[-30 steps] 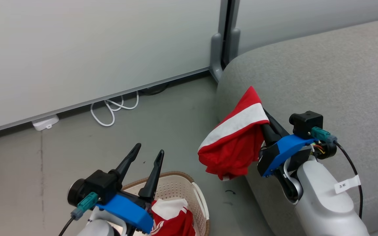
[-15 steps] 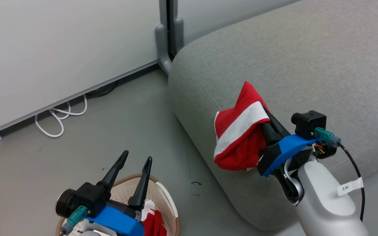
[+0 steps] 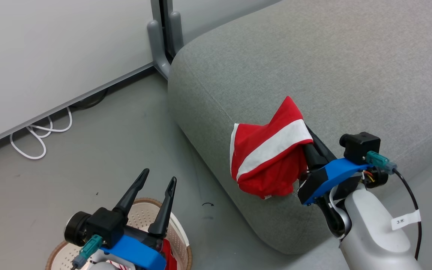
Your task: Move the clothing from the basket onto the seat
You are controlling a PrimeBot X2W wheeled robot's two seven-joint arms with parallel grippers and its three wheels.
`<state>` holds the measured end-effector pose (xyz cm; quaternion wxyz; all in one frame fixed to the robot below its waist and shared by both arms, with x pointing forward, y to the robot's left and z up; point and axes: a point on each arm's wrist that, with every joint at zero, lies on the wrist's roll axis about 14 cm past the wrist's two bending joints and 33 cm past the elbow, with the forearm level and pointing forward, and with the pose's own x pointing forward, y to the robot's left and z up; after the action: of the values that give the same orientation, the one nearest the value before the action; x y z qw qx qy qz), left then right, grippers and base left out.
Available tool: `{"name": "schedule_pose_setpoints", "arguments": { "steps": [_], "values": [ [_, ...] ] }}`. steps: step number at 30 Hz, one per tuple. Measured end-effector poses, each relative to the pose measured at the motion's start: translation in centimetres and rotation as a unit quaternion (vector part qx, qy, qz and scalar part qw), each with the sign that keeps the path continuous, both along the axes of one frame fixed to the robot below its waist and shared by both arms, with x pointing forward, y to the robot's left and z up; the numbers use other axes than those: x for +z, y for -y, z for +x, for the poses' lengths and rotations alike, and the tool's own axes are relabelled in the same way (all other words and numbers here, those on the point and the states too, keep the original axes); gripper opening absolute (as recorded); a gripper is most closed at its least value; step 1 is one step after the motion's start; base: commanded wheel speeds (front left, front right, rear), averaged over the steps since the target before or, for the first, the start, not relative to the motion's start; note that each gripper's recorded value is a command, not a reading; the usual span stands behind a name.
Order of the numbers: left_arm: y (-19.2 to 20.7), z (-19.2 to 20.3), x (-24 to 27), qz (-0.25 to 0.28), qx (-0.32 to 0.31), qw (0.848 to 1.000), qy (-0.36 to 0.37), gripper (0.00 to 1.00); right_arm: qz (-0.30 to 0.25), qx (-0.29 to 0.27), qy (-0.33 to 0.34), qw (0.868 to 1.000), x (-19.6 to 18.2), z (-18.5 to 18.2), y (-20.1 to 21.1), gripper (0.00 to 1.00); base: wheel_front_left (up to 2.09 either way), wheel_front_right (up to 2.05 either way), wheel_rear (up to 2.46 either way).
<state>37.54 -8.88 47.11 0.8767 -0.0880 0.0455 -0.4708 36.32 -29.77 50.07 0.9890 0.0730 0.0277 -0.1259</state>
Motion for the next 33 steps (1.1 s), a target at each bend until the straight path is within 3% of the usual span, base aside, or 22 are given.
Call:
{"name": "schedule_pose_setpoints", "arguments": {
  "steps": [9,17,24,28,33],
  "values": [
    [-1.2,1.1,-0.8,-0.001,0.017,1.0,-0.006,1.0,0.029,-0.011,0.02,0.999,0.7,2.4,0.6,0.0,0.0,0.0,0.0],
    [-2.3,3.2,-2.0,-0.004,0.032,0.999,-0.008,1.0,0.002,-0.036,0.054,0.998,5.8,7.4,5.3,0.0,0.0,0.0,0.0],
    [-4.9,6.1,-4.6,0.005,0.059,0.998,-0.015,1.0,0.069,-0.097,0.142,0.983,10.9,12.2,10.9,0.0,0.0,0.0,0.0],
    [-6.8,7.7,-6.1,0.016,0.084,0.996,-0.014,1.0,0.034,-0.123,0.128,0.984,10.3,13.9,13.2,0.0,0.0,0.0,0.0],
    [-9.0,9.2,-7.8,0.029,0.107,0.994,-0.014,1.0,0.011,-0.161,0.061,0.985,5.1,15.2,15.2,0.0,0.0,0.0,0.0]
  ]
}}
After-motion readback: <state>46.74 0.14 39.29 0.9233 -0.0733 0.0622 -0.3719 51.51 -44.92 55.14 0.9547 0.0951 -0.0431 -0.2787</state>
